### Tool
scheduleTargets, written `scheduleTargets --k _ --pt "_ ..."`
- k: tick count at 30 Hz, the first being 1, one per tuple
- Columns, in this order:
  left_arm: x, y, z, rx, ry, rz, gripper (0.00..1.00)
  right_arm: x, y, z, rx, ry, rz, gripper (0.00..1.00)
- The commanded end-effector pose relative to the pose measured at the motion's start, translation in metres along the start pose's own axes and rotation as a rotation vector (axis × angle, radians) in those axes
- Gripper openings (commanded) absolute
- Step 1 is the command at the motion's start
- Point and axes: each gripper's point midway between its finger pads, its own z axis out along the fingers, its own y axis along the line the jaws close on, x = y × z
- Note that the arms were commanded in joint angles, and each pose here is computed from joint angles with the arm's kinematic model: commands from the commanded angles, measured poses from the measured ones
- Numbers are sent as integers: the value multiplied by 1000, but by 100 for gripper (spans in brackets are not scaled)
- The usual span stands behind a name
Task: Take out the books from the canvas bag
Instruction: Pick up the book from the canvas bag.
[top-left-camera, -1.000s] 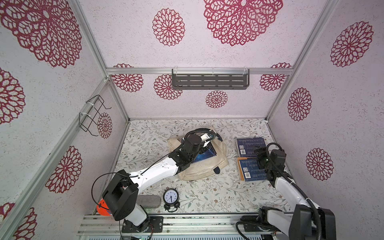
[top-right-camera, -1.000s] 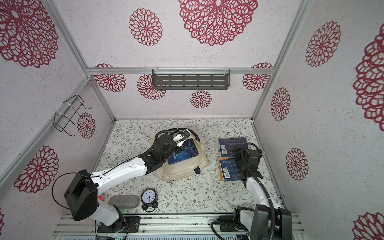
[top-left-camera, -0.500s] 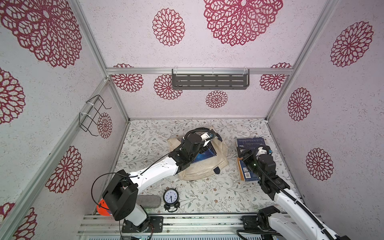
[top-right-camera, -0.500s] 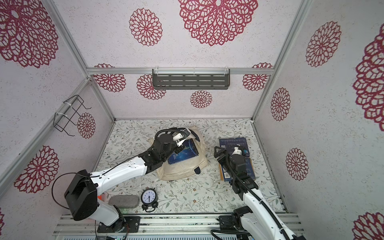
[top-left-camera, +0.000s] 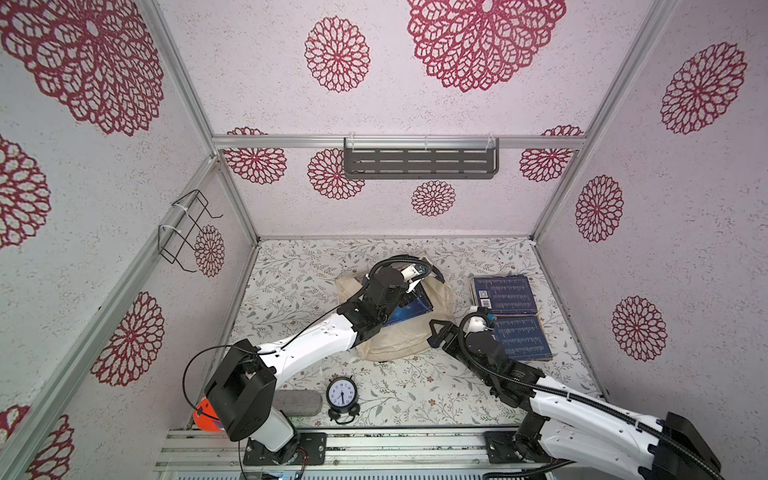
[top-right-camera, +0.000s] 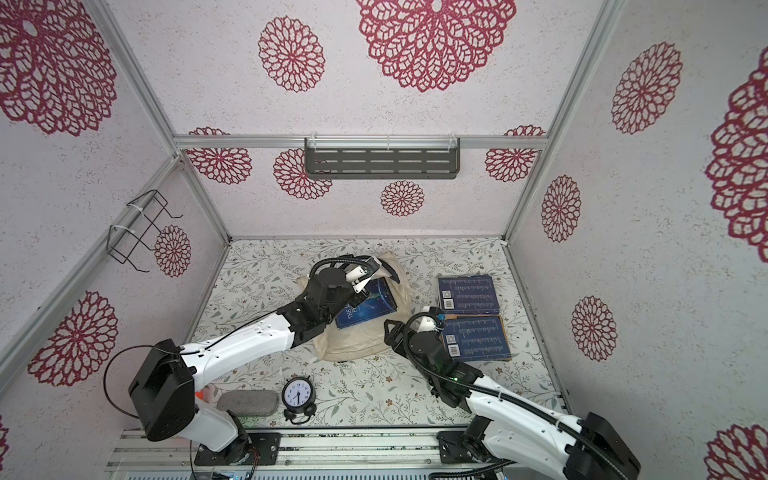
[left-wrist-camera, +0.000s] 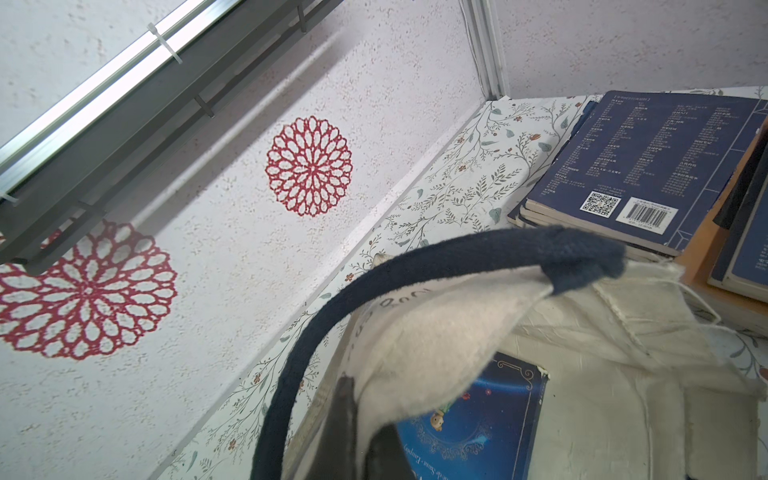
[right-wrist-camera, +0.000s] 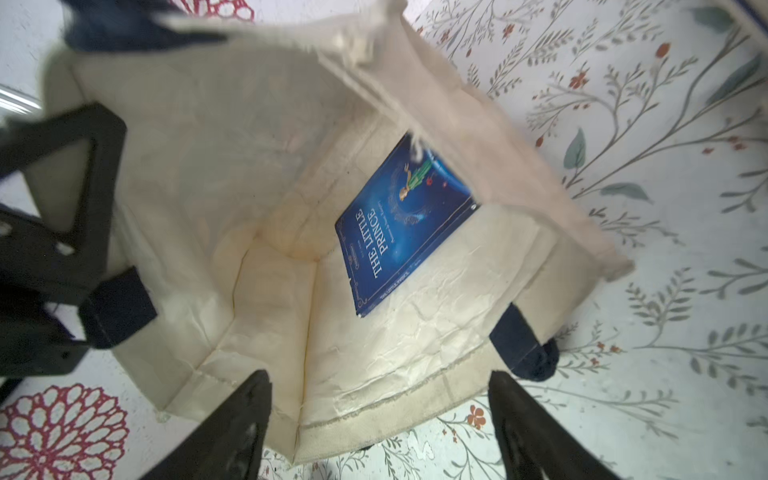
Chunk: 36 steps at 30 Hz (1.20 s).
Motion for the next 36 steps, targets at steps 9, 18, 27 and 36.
scheduleTargets --k 9,18,27,36 --pt "-27 11 -6 -30 -81 -46 0 45 32 53 -43 58 51 83" --pt "-40 14 -17 -43 -128 -51 0 68 35 106 -8 99 49 83" --pt "-54 21 -31 -63 -178 -60 0 74 9 142 51 113 128 81" --pt "-75 25 -53 -67 -261 -76 0 48 8 160 7 29 84 80"
